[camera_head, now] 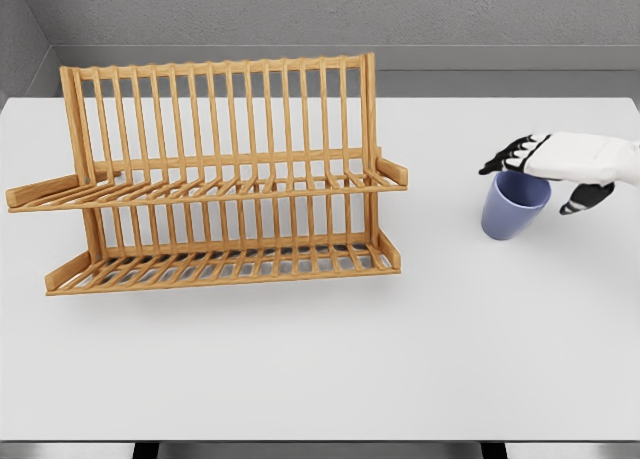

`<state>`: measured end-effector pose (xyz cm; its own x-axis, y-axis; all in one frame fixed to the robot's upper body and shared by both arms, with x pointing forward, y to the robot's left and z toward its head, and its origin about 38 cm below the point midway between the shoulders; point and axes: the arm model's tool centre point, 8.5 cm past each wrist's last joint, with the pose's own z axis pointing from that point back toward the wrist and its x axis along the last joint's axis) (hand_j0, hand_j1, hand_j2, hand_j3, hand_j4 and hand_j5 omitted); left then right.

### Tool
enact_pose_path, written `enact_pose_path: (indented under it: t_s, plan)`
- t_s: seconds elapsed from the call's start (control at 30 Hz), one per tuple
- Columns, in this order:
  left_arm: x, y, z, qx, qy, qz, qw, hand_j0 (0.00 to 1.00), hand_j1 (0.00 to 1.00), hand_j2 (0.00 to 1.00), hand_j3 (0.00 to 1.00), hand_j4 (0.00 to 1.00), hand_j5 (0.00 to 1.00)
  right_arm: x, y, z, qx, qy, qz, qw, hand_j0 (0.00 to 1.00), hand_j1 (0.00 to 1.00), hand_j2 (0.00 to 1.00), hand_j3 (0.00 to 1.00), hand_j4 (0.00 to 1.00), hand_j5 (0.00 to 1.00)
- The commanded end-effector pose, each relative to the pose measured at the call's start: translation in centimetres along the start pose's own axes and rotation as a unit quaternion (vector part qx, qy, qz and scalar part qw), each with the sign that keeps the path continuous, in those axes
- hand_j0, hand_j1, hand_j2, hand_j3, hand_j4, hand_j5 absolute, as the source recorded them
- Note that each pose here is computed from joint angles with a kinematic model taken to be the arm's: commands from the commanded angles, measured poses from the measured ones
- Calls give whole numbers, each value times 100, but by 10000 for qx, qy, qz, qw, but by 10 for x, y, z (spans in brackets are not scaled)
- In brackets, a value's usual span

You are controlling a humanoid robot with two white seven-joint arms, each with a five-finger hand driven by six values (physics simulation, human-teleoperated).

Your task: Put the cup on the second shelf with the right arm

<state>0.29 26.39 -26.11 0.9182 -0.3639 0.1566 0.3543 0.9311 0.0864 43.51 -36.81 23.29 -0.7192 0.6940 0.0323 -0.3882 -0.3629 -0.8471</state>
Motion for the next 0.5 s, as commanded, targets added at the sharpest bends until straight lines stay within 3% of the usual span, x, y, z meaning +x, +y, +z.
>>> enact_pose_path:
  t_s: [0.0,0.47]
  plan:
    - [0,0,0,-2,0,6,10000,100,100,100,100,100,100,0,4,-5,29,-25,-79,10000,100,100,100,100,100,100]
    - [0,0,0,-2,0,6,10000,100,100,100,100,100,100,-2,3,-9,-15,-28,-134,9999,100,100,100,100,100,100]
